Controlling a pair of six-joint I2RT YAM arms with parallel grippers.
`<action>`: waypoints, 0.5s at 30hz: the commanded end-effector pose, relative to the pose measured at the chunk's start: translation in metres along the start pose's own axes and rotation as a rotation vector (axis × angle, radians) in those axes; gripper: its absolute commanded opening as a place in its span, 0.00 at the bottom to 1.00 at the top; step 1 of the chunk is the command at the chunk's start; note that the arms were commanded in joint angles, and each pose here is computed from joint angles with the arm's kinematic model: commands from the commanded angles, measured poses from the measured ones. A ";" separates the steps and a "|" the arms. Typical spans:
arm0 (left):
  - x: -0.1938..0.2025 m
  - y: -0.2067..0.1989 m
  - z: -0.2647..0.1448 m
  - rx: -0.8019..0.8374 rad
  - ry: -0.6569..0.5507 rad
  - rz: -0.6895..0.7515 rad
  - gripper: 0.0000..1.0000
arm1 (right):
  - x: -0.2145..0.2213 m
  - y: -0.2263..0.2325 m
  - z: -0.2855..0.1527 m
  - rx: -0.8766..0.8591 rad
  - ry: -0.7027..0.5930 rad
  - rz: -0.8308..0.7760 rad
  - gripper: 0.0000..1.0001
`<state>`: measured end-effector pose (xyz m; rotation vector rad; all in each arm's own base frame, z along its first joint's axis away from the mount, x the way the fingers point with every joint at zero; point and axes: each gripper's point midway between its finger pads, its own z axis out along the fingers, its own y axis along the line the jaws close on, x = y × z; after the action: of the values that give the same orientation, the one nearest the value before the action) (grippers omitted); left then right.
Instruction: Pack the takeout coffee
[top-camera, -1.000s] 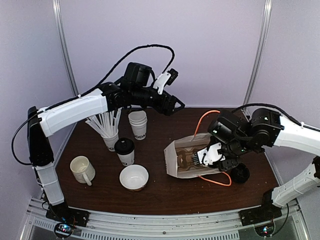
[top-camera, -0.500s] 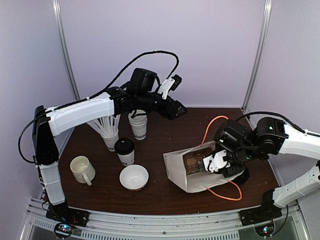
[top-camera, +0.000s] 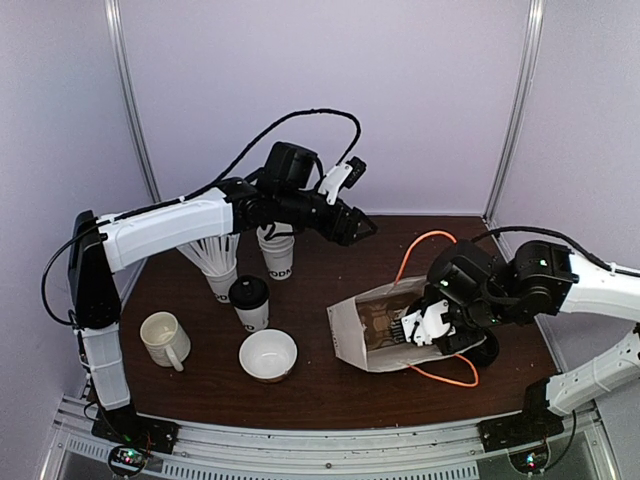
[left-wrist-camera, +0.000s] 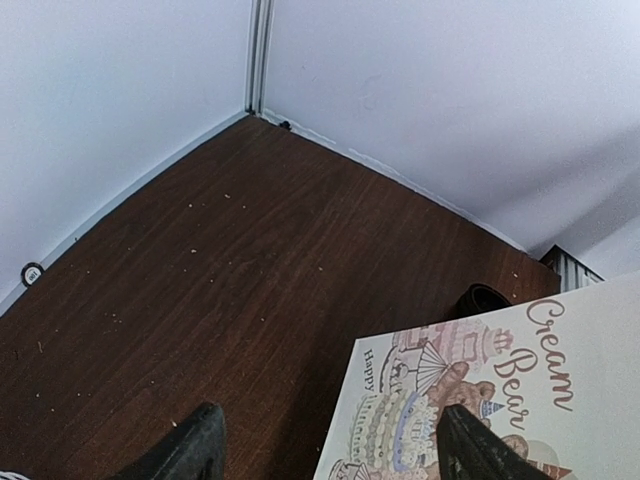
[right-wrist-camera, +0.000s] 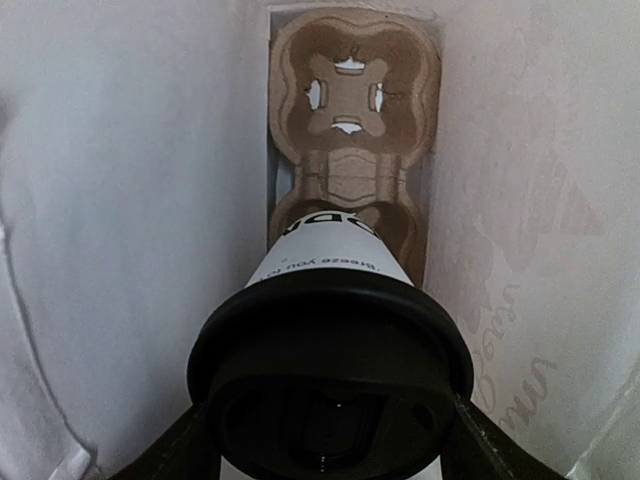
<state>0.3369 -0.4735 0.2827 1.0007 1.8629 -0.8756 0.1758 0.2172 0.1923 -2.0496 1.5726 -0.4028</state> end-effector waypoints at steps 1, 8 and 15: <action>-0.006 -0.008 -0.001 0.038 -0.034 -0.001 0.75 | 0.002 -0.017 0.007 0.103 0.043 0.016 0.59; 0.012 -0.045 -0.004 0.128 0.033 0.001 0.72 | 0.006 -0.008 0.003 0.079 0.028 0.011 0.59; 0.053 -0.087 -0.011 0.129 0.152 0.039 0.71 | 0.003 -0.001 -0.001 0.050 -0.016 0.030 0.60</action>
<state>0.2697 -0.4911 0.2477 1.1609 1.9407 -0.9418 0.1845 0.2155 0.1895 -2.0094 1.5673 -0.4655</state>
